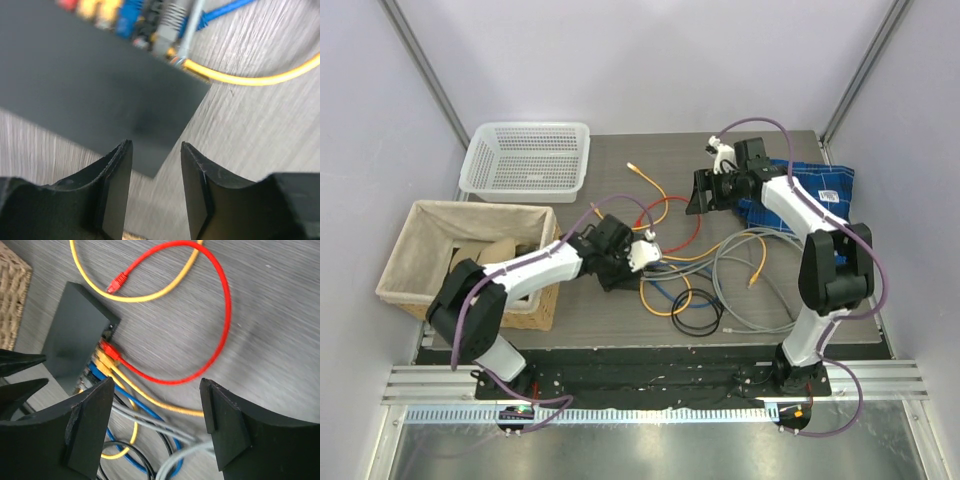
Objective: Pull the plug from the switch port
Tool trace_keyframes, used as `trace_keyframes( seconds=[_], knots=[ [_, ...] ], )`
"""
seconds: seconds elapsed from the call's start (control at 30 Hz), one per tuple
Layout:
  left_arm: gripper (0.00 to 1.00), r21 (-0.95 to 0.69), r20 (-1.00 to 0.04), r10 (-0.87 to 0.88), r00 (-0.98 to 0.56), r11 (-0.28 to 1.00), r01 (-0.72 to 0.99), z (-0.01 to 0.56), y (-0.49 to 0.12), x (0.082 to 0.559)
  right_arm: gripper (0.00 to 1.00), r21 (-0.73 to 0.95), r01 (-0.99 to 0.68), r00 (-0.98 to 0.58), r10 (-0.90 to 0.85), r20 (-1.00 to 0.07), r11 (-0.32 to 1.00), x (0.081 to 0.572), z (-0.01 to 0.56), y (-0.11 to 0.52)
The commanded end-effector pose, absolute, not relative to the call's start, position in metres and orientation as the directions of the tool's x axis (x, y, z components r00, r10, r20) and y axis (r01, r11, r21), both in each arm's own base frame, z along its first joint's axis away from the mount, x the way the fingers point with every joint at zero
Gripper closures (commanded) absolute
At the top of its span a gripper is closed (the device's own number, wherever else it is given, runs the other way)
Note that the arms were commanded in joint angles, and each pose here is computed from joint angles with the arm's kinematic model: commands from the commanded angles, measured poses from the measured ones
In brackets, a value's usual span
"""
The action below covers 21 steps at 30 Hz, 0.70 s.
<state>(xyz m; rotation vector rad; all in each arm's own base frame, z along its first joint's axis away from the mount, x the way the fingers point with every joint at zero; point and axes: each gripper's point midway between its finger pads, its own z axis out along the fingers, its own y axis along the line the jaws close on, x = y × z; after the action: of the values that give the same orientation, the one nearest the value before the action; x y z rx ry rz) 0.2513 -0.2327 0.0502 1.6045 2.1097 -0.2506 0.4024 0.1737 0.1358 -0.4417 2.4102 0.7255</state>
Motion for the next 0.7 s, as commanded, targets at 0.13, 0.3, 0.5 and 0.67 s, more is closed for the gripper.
trace_keyframes(
  seconds=[0.13,0.3,0.5,0.67],
  knots=[
    [0.49,-0.074,-0.621,0.629,-0.469,0.548,0.833,0.136,-0.249,0.285,0.31,0.588,-0.564,-0.793,-0.184,-0.58,0.58,0.416,0.133,0.251],
    [0.55,-0.226,-0.519,0.433,-0.737,0.762,0.607,0.115,-0.231,0.318,0.39,0.667,-0.534,-0.832,-0.182,-0.524,0.519,0.417,0.118,0.282],
    [0.64,-0.398,-0.461,0.292,-0.838,0.776,0.489,0.101,-0.237,0.33,0.4,0.679,-0.548,-0.836,-0.281,-0.472,0.488,0.383,0.091,0.298],
    [0.56,-0.38,-0.381,0.258,-0.888,0.832,0.404,0.064,-0.232,0.337,0.41,0.681,-0.536,-0.844,-0.302,-0.444,0.498,0.383,0.073,0.304]
  ],
)
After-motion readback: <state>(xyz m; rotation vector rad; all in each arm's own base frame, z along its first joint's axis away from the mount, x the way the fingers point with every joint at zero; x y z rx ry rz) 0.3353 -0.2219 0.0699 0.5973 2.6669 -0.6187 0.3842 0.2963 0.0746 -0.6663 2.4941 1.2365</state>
